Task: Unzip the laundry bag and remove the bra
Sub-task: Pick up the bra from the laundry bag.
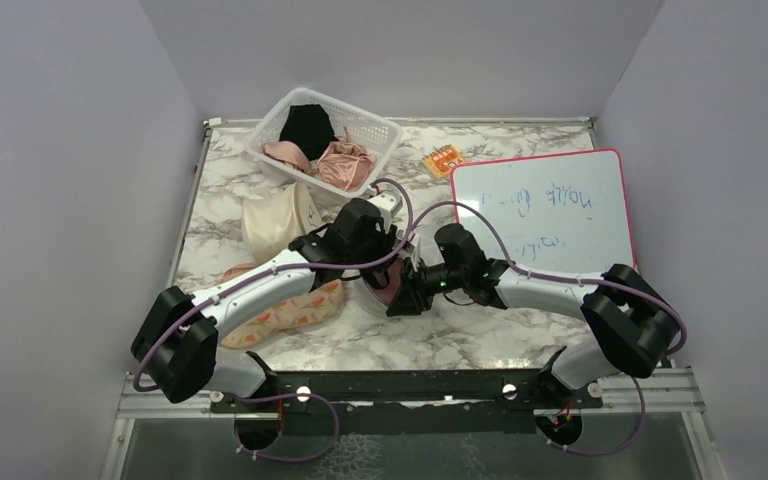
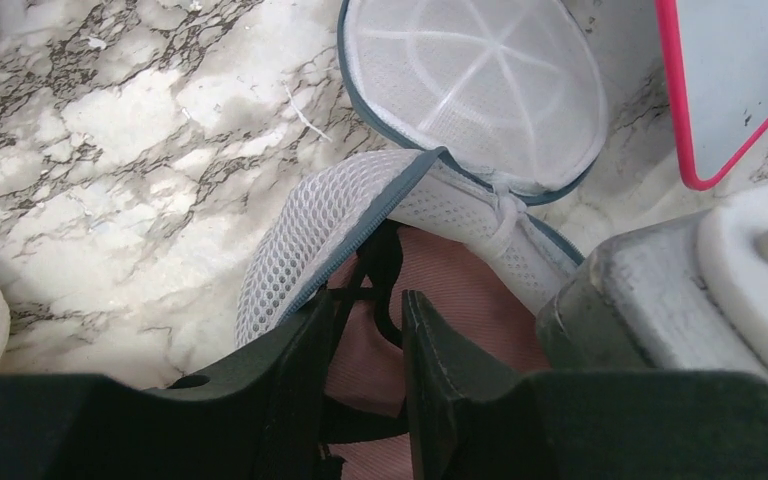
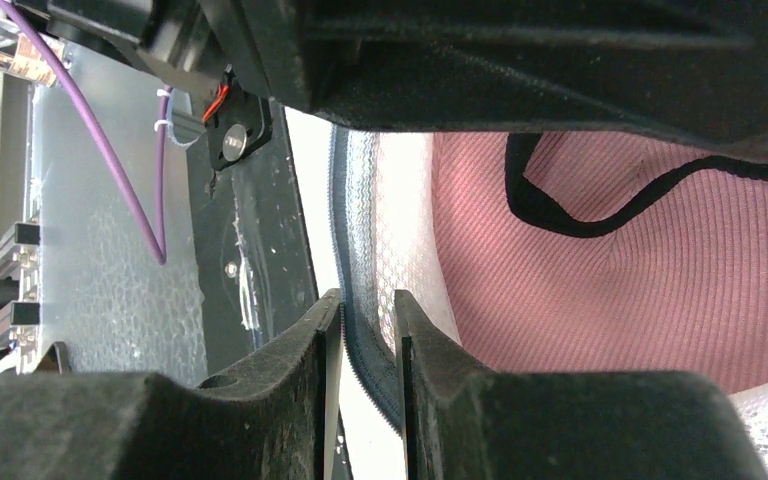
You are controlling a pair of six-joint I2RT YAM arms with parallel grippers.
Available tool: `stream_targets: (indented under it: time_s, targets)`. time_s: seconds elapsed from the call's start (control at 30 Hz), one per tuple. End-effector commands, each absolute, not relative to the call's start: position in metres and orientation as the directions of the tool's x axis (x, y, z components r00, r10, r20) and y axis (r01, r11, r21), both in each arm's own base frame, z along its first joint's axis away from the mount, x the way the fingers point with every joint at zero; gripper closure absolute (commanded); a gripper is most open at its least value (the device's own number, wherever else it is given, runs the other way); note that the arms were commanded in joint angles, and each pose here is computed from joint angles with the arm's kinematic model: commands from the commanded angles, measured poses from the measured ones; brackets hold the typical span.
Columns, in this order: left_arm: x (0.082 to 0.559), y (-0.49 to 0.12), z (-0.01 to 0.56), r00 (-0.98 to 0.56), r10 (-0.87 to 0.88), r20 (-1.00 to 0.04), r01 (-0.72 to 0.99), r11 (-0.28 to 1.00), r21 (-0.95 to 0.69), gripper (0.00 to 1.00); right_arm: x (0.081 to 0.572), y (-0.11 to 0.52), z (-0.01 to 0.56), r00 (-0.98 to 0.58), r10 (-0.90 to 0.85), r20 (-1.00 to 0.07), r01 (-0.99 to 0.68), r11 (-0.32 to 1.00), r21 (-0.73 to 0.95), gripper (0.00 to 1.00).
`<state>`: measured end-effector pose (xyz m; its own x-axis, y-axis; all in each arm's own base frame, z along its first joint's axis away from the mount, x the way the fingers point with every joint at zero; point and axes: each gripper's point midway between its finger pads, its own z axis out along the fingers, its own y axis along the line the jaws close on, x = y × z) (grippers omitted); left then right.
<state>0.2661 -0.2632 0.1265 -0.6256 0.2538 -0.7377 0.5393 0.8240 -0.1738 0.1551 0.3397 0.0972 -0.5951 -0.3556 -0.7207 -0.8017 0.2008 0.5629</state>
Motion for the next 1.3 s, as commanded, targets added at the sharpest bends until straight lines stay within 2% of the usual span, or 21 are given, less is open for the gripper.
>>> stream_targets:
  time_s: [0.0,0.23,0.47,0.57,0.67,0.87,0.93,1.07,1.27]
  targets:
    - [0.27,-0.284,0.142,-0.586,0.245,-0.772,0.596,0.776,-0.206,0.76,0.16,0.343,0.103,-0.576,-0.341,-0.743,-0.817,0.21,0.537,0.77]
    - [0.279,-0.284,0.125,-0.565,0.33,-0.756,0.629,0.765,-0.136,0.72,0.16,0.341,0.104,-0.573,-0.34,-0.746,-0.819,0.212,0.532,0.78]
    - [0.289,-0.288,0.109,-0.527,0.432,-0.732,0.687,0.724,-0.068,0.63,0.158,0.34,0.103,-0.573,-0.343,-0.745,-0.819,0.211,0.533,0.79]
    - [0.287,-0.29,0.098,-0.536,0.454,-0.712,0.703,0.706,-0.079,0.64,0.159,0.34,0.104,-0.571,-0.34,-0.747,-0.821,0.212,0.53,0.79]
    - [0.284,-0.297,0.096,-0.549,0.435,-0.714,0.713,0.689,-0.129,0.74,0.159,0.341,0.103,-0.569,-0.342,-0.748,-0.822,0.212,0.529,0.79]
    - [0.272,-0.311,0.102,-0.561,0.385,-0.732,0.735,0.639,-0.227,0.76,0.16,0.34,0.103,-0.569,-0.342,-0.748,-0.822,0.214,0.528,0.79]
    - [0.27,-0.309,0.102,-0.565,0.375,-0.735,0.728,0.646,-0.23,0.73,0.16,0.34,0.105,-0.565,-0.341,-0.751,-0.825,0.214,0.523,0.79]
    - [0.264,-0.305,0.098,-0.57,0.402,-0.717,0.736,0.638,-0.227,0.63,0.16,0.338,0.108,-0.557,-0.341,-0.757,-0.83,0.217,0.513,0.79]
    - [0.263,-0.286,0.082,-0.588,0.451,-0.671,0.714,0.679,-0.169,0.61,0.159,0.334,0.114,-0.549,-0.328,-0.769,-0.836,0.226,0.5,0.79]
